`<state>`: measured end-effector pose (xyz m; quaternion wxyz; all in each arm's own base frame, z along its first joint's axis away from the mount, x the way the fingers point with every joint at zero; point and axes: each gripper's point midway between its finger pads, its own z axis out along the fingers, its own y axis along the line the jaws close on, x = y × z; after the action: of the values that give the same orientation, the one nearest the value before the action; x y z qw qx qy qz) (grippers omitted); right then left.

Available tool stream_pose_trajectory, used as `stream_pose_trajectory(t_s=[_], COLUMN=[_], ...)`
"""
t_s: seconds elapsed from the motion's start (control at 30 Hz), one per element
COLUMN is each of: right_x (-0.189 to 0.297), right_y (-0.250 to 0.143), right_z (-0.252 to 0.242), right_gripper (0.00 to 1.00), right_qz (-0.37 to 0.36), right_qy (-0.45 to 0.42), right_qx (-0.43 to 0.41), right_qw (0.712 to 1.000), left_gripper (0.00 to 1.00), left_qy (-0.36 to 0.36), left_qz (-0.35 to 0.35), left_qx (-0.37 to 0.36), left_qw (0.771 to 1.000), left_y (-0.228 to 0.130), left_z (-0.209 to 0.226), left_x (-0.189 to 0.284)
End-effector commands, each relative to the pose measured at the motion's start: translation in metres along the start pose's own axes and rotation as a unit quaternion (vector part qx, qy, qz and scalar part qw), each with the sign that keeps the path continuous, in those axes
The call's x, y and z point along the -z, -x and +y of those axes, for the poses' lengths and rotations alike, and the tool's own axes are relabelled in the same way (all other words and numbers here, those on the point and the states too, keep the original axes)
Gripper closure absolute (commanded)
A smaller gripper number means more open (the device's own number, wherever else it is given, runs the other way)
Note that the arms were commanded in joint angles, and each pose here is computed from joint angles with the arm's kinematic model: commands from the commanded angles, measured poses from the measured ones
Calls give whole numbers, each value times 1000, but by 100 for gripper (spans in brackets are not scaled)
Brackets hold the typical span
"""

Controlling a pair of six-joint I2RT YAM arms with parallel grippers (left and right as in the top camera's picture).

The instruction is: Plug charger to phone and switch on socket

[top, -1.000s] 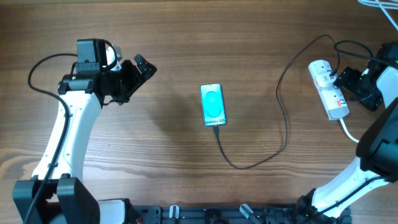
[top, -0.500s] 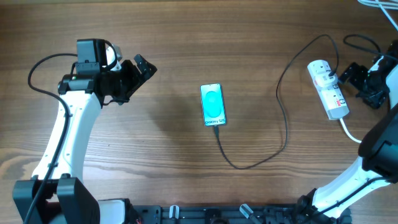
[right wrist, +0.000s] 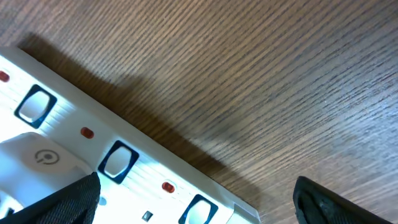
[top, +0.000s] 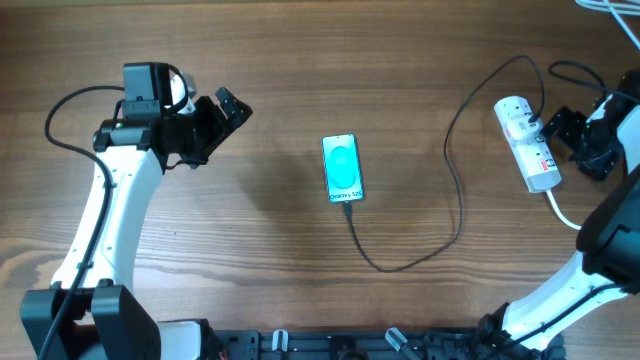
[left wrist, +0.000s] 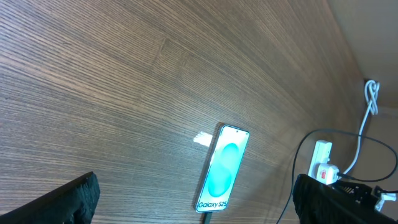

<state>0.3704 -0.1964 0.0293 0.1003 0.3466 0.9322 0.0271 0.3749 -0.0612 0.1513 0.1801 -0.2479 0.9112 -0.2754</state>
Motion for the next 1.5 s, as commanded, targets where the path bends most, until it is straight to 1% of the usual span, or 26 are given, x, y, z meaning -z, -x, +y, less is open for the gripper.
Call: stream_pose_trajectory(t_s=[0.0,0.73,1.47], right_x=[-14,-16,-20], right_y=[-10,-10,-19], right_z=[-3,-5,-6], right_gripper=[0,0,0], right_qz=[18,15,29], right_qy=[-2,-7,-6], right_qx=[-10,-23,-38], right_qw=[1000,1000,999], left_gripper=[0,0,0], left_qy=[2,2,2], left_qz=[-4,-4,-4], left_qx=[-11,-11,-11], left_qw=[1000,1000,1000], left_y=[2,2,2], left_z=[1,1,1], left_x=[1,1,1])
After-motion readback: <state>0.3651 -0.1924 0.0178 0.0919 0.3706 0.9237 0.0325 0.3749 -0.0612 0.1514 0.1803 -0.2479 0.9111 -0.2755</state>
